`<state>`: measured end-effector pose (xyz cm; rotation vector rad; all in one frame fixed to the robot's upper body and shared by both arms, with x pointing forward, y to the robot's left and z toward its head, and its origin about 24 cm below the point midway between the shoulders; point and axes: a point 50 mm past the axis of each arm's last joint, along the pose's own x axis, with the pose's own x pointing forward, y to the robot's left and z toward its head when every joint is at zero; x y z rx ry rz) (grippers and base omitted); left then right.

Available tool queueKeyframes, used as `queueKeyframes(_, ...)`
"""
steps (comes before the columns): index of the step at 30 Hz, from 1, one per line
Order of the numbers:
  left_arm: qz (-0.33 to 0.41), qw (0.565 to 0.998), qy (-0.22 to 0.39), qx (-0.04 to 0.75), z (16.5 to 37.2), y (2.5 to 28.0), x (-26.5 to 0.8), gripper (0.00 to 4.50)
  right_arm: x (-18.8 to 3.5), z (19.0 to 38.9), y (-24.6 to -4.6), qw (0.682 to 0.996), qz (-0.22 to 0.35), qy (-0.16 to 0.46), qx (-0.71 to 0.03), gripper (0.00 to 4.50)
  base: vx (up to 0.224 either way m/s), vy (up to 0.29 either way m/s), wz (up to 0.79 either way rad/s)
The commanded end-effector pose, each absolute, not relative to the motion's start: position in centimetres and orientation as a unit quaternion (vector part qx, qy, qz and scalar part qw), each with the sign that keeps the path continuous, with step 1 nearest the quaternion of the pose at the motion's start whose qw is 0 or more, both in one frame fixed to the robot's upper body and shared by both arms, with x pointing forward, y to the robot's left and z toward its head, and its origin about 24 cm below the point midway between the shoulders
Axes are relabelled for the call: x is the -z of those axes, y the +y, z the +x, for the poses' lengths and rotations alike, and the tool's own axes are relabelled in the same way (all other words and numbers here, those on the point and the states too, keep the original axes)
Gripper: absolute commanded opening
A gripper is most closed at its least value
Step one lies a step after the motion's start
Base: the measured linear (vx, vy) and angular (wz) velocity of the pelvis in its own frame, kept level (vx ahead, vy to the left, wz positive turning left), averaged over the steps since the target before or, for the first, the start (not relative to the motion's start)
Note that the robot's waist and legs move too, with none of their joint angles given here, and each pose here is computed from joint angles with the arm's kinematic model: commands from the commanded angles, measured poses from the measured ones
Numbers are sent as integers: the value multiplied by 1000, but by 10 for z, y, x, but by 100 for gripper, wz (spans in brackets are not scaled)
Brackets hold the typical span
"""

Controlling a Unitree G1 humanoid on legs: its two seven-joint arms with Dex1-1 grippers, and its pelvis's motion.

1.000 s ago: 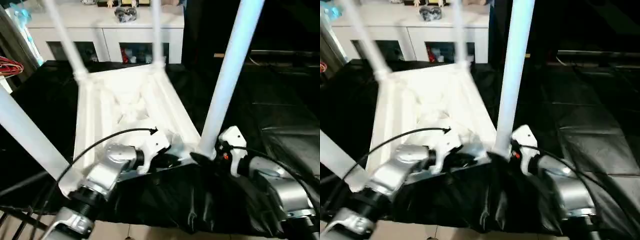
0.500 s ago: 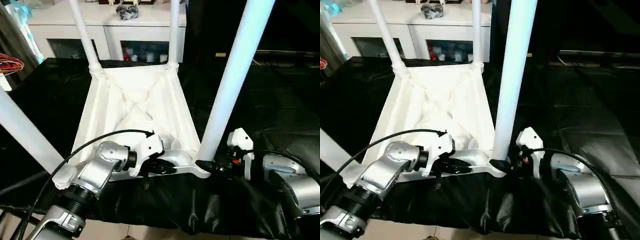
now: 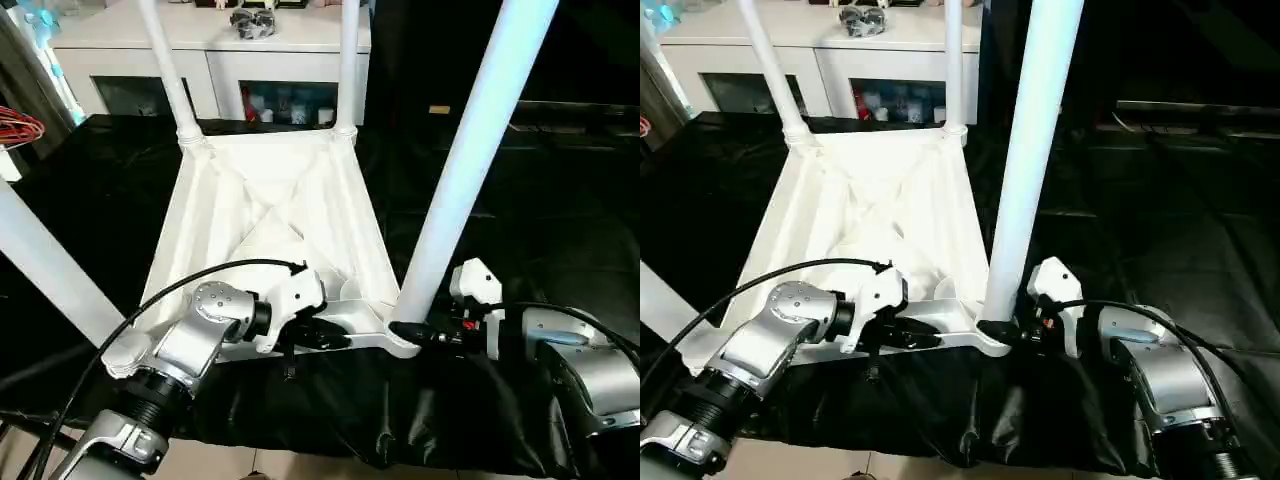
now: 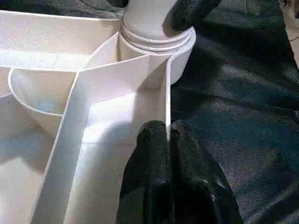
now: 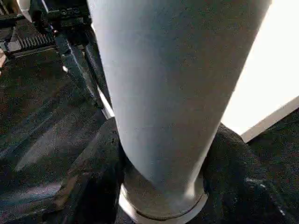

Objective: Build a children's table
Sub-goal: Rotate leg to tighten

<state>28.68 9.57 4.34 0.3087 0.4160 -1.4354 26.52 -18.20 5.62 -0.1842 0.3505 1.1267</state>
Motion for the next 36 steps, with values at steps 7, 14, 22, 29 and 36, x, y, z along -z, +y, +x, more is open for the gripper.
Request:
queueKeyframes(7,116,787,146,589,298,59,-53,0,-23,259,-158,876,-29,200,-439,204,0,0,0)
queueKeyframes(14,84,825,144,540,298,20,-53,0,-10,279,-120,933,11,205,-296,204,0,0,0)
queueKeyframes(22,96,814,131,558,296,13,-56,0,-22,286,-102,936,43,180,-300,259,0,0,0)
queueKeyframes(29,96,785,119,600,289,26,-58,0,-29,282,-122,924,50,182,-332,319,0,0,0)
queueKeyframes(36,106,753,123,637,287,48,-58,0,-37,271,-146,887,-17,187,-421,349,0,0,0)
